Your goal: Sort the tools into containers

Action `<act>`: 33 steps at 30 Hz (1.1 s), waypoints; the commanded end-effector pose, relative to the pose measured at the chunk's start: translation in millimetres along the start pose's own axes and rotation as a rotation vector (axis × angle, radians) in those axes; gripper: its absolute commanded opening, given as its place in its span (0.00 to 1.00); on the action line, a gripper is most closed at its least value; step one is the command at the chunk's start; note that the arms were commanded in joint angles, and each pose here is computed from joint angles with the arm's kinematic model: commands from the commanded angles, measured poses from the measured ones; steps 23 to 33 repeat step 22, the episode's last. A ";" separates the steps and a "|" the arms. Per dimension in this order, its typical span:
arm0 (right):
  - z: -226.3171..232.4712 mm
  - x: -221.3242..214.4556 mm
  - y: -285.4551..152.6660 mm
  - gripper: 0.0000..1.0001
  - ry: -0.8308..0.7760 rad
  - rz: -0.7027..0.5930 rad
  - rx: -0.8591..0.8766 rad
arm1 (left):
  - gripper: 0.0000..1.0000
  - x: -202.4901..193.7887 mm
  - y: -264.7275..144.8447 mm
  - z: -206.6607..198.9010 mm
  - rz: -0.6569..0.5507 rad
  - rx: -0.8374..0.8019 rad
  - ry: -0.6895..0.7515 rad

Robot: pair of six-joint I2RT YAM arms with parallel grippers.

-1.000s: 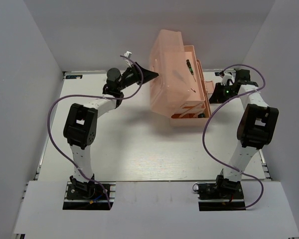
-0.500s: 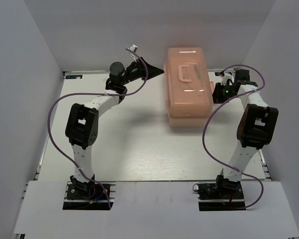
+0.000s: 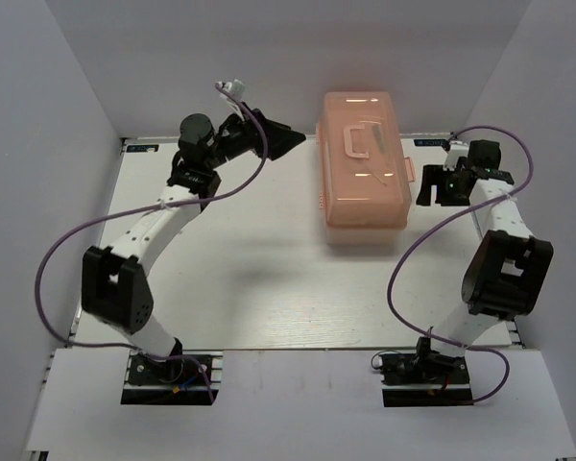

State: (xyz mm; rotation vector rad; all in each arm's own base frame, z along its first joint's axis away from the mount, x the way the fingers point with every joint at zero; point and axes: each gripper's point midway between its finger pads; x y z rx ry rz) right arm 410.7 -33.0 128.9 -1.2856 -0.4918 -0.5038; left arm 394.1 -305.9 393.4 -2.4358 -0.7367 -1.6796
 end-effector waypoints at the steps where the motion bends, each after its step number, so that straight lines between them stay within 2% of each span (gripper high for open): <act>1: -9.5 6.3 -14.6 0.90 -0.053 -0.057 -0.053 | 1.00 -48.5 -32.0 59.4 0.165 0.307 0.067; 2: -0.5 9.6 -23.7 0.90 -0.061 -0.080 -0.022 | 1.00 -62.4 -38.7 66.6 0.208 0.344 0.048; 4: 9.8 4.2 -30.2 0.90 -0.044 -0.075 0.012 | 1.00 -66.1 -48.9 77.1 0.255 0.406 0.116; 5: 22.2 7.6 -41.6 0.90 -0.034 -0.102 0.053 | 1.00 -77.4 -58.1 81.5 0.319 0.440 0.112; 7: 31.2 2.2 -52.5 0.90 -0.014 -0.102 0.079 | 1.00 -67.8 -68.1 89.8 0.355 0.504 0.210; 11: 52.4 -4.7 -78.8 0.90 0.069 -0.150 0.128 | 1.00 -83.6 -98.4 87.8 0.459 0.575 0.269; 14: 67.3 -19.8 -87.9 0.90 0.088 -0.158 0.183 | 1.00 -106.0 -116.5 86.4 0.474 0.588 0.261; 20: 93.2 -38.4 -118.4 0.90 0.066 -0.249 0.265 | 1.00 -115.6 -133.0 70.1 0.453 0.556 0.282; 22: 89.0 -52.1 -110.7 0.90 0.066 -0.281 0.247 | 1.00 -117.6 -137.2 69.6 0.435 0.562 0.294; 33: 89.0 -52.1 -110.7 0.90 0.066 -0.281 0.247 | 1.00 -117.6 -137.2 69.6 0.435 0.562 0.294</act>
Point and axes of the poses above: each gripper's point midway between its finger pads, its own y axis out along the fingers, its own z axis along the line the jaws close on, x = y × z, and after that the axes turned 7 degrees about y, right-handed
